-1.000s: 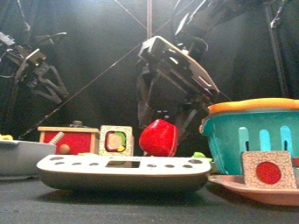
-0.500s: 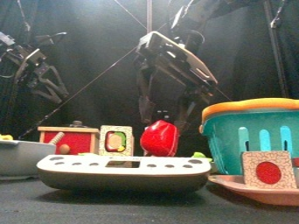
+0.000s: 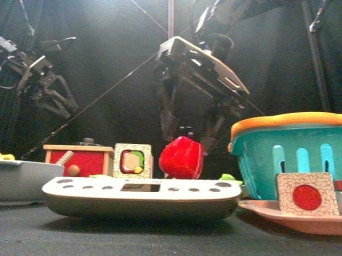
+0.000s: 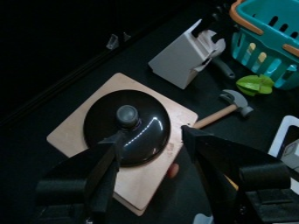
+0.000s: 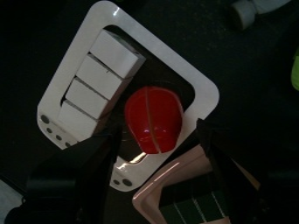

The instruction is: Place apple on stove

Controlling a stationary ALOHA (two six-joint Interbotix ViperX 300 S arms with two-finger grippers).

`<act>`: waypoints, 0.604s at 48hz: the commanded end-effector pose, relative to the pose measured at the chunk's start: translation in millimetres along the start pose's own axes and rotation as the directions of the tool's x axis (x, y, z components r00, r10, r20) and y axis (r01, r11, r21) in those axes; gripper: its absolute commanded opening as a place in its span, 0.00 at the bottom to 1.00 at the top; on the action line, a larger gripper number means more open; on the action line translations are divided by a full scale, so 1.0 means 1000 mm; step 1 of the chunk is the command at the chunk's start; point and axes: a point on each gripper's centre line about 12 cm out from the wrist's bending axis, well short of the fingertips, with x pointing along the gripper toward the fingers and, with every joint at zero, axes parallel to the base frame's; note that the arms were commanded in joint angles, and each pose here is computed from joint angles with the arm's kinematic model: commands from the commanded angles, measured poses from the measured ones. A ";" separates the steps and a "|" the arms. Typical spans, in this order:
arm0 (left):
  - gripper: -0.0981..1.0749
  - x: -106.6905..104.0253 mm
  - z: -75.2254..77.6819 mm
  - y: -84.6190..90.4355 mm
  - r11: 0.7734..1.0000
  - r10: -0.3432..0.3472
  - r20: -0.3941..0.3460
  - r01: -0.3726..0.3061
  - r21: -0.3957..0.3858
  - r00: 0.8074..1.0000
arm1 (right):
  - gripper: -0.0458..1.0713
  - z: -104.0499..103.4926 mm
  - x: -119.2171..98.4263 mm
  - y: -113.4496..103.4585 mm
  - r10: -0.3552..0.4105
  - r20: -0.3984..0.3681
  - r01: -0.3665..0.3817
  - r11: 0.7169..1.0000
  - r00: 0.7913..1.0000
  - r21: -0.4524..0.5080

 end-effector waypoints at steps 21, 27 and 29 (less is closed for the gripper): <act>0.85 -0.001 0.005 -0.001 1.000 -0.005 0.013 0.005 0.003 1.000 | 0.92 0.013 -0.020 0.013 0.053 0.053 -0.052 0.999 0.997 -0.014; 0.85 -0.001 0.005 -0.001 1.000 -0.006 0.012 0.006 0.002 1.000 | 0.92 0.016 -0.020 0.012 0.047 0.064 -0.045 0.999 0.997 -0.021; 0.85 -0.001 0.005 -0.001 1.000 -0.006 0.012 0.006 0.002 1.000 | 0.92 0.017 -0.021 0.012 0.048 0.069 -0.046 0.999 0.996 -0.023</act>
